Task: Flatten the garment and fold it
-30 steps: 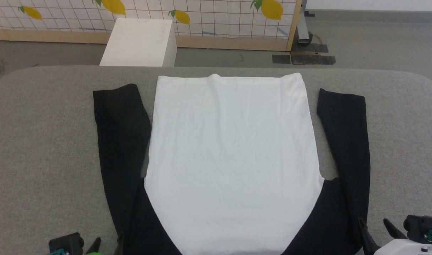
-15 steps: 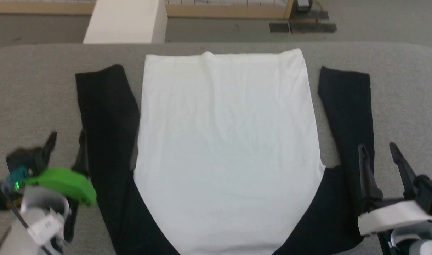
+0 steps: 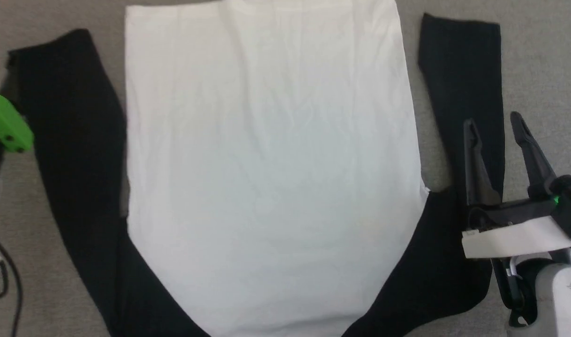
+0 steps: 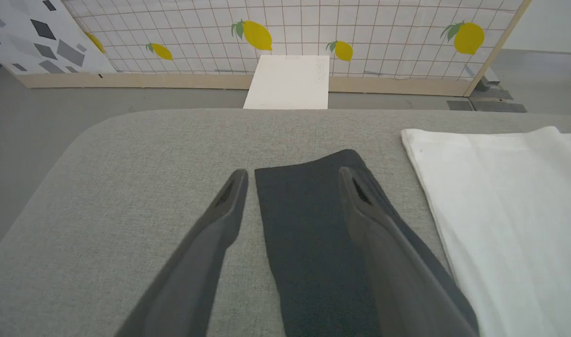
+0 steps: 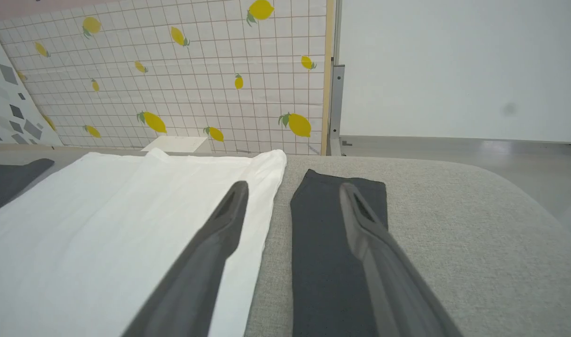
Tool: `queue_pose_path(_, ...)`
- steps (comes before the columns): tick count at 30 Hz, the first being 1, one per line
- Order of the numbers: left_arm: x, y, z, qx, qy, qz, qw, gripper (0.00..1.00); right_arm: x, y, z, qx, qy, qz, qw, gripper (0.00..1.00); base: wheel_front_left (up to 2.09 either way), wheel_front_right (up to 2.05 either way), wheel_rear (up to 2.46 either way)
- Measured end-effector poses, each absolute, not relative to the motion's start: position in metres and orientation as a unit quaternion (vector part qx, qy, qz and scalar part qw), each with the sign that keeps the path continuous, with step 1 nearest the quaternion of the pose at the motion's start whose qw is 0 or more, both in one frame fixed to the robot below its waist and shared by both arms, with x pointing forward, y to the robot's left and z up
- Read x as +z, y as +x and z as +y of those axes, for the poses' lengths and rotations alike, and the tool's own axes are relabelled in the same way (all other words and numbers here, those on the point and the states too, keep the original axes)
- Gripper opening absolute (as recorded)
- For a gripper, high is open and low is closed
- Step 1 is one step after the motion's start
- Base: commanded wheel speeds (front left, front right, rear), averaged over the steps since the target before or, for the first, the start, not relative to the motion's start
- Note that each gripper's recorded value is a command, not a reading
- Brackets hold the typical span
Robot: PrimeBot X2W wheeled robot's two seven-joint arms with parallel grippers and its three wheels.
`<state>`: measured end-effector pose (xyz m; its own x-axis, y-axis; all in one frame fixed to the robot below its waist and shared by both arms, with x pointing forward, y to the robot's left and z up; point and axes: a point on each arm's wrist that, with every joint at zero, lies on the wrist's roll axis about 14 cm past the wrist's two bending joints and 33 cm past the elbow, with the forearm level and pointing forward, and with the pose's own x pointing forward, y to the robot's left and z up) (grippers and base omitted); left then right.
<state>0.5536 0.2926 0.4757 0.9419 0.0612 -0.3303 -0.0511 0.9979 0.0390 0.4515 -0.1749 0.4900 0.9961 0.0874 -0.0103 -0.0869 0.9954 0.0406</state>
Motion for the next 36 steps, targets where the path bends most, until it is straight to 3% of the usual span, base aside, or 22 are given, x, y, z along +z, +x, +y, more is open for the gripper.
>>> queue_pose_path(8, 0.404, 0.567, 0.308, 0.073, -0.050, 0.304, 0.948, 1.00, 0.448, 0.455, -0.181, 0.035, 0.017, 0.056, 0.998, 1.00, 0.00, 0.00, 0.00)
queue_pose_path(16, 0.375, 0.573, 0.311, 0.100, -0.068, 0.362, 0.924, 1.00, 0.423, 0.448, -0.198, 0.013, 0.008, 0.088, 0.996, 1.00, 0.00, 0.00, 0.00)
queue_pose_path(17, 0.374, 0.572, 0.312, 0.103, -0.066, 0.368, 0.922, 0.70, 0.422, 0.447, -0.199, 0.011, 0.007, 0.090, 0.996, 1.00, 0.00, 0.00, 0.00)
queue_pose_path(18, 0.374, 0.571, 0.312, 0.103, -0.063, 0.371, 0.921, 0.31, 0.422, 0.446, -0.201, 0.009, 0.006, 0.091, 0.996, 1.00, 0.00, 0.00, 0.00)
queue_pose_path(20, 0.375, 0.569, 0.311, 0.103, -0.061, 0.374, 0.920, 0.00, 0.423, 0.445, -0.202, 0.006, 0.006, 0.090, 0.996, 1.00, 0.00, 0.00, 0.00)
queue_pose_path(29, 0.400, 0.543, 0.317, 0.100, -0.029, 0.320, 0.942, 0.00, 0.450, 0.441, -0.205, 0.002, 0.007, 0.059, 0.998, 1.00, 0.00, 0.00, 0.00)
queue_pose_path(36, 0.468, 0.521, 0.346, 0.124, -0.008, 0.222, 0.967, 0.00, 0.472, 0.421, -0.206, -0.001, 0.013, 0.045, 0.999, 1.00, 0.00, 0.00, 0.00)
